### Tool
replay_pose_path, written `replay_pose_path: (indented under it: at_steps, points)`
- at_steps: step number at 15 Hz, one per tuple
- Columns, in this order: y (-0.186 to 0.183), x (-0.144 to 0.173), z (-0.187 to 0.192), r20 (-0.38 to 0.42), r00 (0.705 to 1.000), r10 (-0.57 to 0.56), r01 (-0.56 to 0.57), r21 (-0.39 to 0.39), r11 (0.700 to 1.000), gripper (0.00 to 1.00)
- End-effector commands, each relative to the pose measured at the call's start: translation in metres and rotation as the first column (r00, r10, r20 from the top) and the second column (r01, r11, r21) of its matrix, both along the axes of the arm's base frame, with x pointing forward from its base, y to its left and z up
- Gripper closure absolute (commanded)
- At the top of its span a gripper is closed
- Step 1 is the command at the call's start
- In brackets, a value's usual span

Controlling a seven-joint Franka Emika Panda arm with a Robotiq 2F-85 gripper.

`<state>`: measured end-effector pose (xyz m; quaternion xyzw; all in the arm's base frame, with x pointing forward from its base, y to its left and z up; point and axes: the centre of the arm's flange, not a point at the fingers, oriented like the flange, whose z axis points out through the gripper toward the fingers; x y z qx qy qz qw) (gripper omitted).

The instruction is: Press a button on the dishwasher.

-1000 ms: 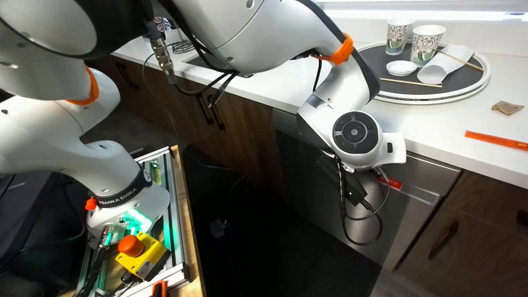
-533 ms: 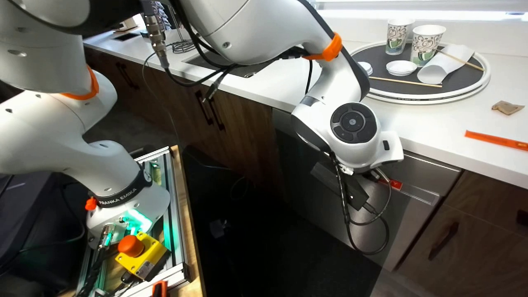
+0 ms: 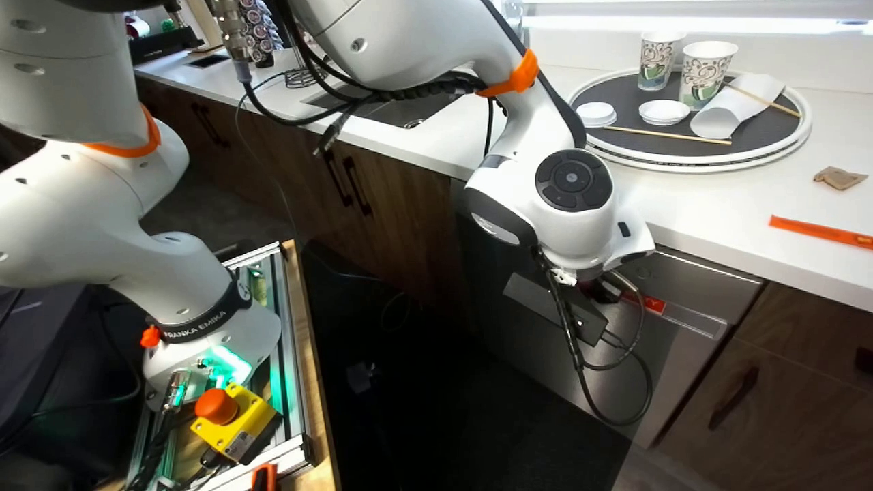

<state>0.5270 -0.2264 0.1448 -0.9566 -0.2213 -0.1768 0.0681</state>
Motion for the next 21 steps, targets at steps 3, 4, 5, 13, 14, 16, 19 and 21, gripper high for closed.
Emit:
replay_pose_path:
  at_steps: [3,4,5,13,14,16,19,21]
  points:
    - [0.011,-0.020,0.022,-0.035,0.997,0.071,-0.073,-0.082,0.994,0.20]
    - [0.012,-0.021,0.024,-0.040,0.996,0.076,-0.080,-0.091,0.993,0.12]
    - [0.012,-0.023,0.027,-0.041,0.996,0.081,-0.085,-0.100,0.991,0.05]
    - [0.018,-0.035,0.045,-0.068,0.992,0.102,-0.112,-0.152,0.982,0.00]
    - [0.019,-0.037,0.048,-0.072,0.993,0.098,-0.109,-0.156,0.982,0.00]
    - [0.021,-0.040,0.054,-0.076,0.993,0.086,-0.097,-0.164,0.982,0.00]
    - [0.024,-0.046,0.063,-0.082,0.995,0.062,-0.075,-0.175,0.982,0.00]
    - [0.025,-0.050,0.068,-0.085,0.995,0.043,-0.058,-0.182,0.982,0.00]
